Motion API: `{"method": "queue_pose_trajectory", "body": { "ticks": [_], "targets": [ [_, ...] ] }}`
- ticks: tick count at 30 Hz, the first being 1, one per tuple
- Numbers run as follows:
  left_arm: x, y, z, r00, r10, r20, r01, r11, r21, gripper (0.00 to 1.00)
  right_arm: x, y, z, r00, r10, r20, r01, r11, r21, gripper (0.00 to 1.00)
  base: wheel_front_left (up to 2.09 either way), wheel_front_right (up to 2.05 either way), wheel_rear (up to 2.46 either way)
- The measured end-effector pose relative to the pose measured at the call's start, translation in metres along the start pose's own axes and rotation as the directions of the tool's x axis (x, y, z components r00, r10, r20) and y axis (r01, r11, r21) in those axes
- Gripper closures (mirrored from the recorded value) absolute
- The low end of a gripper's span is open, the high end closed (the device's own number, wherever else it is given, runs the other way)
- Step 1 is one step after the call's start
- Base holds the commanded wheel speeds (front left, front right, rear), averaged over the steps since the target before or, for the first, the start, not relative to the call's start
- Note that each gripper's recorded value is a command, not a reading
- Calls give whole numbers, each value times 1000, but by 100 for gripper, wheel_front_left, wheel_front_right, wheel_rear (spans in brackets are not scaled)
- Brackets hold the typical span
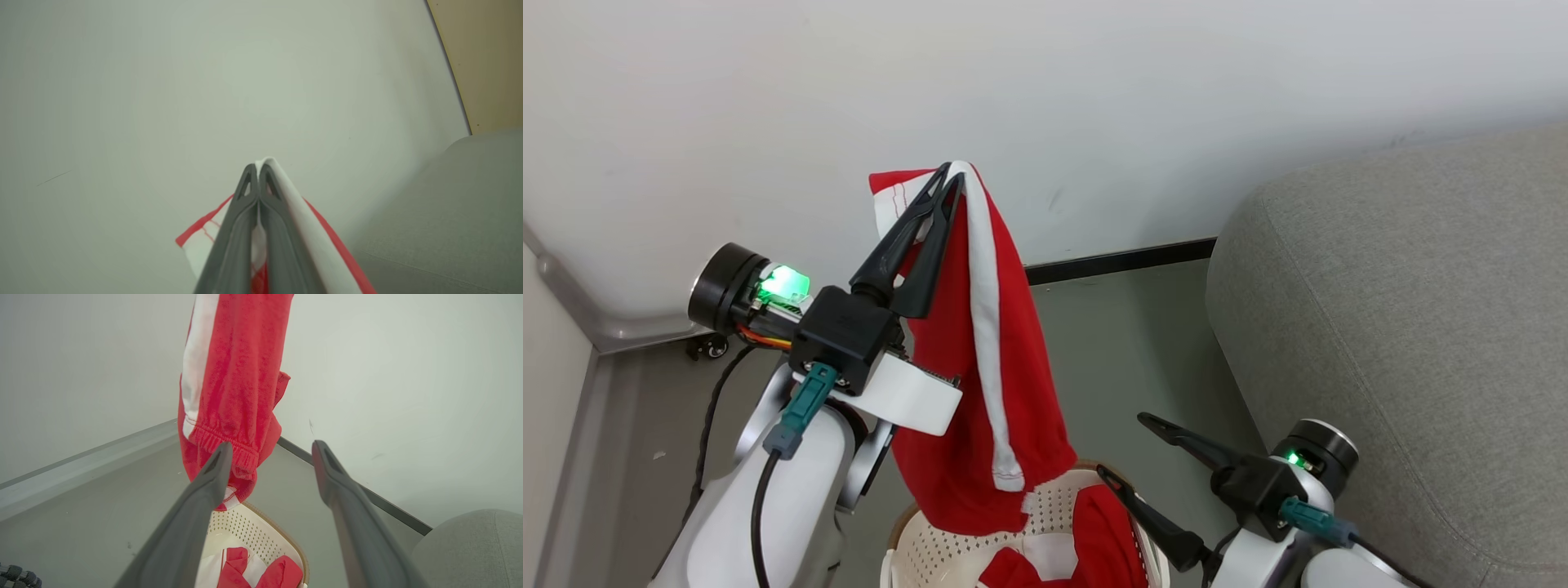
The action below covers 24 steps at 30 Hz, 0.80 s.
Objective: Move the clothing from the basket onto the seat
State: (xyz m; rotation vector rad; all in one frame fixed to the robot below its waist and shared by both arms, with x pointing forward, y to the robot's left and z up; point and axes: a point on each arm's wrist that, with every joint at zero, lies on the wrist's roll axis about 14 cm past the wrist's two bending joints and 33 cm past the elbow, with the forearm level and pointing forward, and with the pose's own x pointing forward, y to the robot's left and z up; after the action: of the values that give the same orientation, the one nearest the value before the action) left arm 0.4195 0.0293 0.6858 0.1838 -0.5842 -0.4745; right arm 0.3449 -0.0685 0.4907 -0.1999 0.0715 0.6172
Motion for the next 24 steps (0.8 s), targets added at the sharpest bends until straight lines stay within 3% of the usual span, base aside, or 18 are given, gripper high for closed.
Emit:
{"method": "queue_pose_trajectory", "body": {
  "ticks": [10, 24],
  "targets": [
    [10, -9, 16, 999, -36, 41, 36, 999, -2, 100, 6, 20, -5, 996, 90, -29, -91, 996, -11, 0, 0, 0, 0],
    [13, -25, 42, 991, -84, 104, 85, 996, -6, 100, 25, 13, 17, 992, 128, 7, -127, 991, -46, 0, 0, 0, 0]
  ]
}}
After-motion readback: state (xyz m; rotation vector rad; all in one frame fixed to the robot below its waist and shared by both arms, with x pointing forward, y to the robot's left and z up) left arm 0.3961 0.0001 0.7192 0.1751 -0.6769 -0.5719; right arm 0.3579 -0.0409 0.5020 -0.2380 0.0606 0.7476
